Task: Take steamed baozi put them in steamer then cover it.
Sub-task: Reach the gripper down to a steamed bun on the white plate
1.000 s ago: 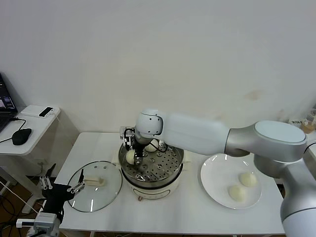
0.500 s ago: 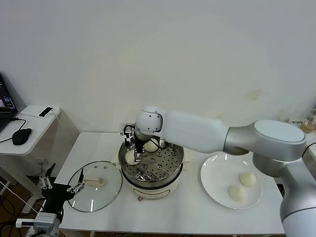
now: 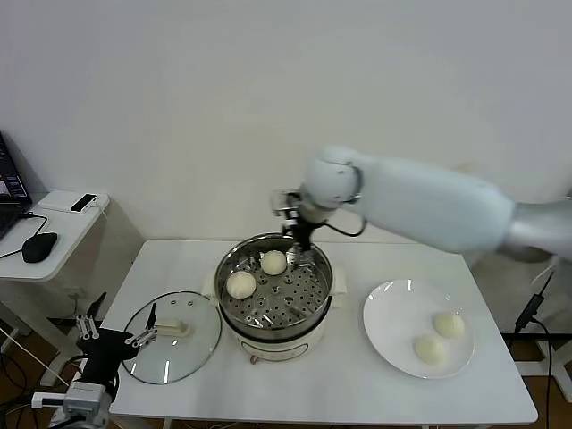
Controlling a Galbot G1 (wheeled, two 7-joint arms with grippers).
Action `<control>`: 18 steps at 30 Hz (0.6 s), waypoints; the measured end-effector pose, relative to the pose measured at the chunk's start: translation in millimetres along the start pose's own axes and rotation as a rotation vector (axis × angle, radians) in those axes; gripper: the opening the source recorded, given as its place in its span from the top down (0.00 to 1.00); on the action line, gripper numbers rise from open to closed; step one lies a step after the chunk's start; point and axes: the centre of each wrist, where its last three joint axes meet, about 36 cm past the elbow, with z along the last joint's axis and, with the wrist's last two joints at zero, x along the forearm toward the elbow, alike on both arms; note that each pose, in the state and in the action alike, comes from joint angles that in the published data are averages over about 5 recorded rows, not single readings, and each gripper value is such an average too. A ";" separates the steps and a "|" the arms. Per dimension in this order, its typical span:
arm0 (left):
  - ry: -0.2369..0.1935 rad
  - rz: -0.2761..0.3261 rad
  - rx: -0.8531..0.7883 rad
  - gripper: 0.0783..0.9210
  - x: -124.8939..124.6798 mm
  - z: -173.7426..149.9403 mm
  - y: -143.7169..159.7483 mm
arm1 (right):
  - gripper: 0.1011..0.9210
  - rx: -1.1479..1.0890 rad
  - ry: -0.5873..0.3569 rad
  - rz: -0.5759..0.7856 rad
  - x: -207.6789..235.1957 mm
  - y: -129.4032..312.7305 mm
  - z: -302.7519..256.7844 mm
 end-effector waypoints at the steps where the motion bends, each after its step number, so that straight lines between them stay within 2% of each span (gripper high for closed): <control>1: 0.000 0.002 0.000 0.12 -0.3 0.3 -0.2 | 0.12 0.000 0.007 0.000 5.6 5.1 11.5; 9: 0.007 0.010 -0.006 0.12 -3.3 3.8 0.4 | 0.12 -0.010 0.071 0.006 34.4 59.4 102.5; 18: 0.020 0.013 -0.008 0.12 -5.0 8.9 -1.2 | 0.12 -0.076 0.119 -0.016 21.8 141.6 183.7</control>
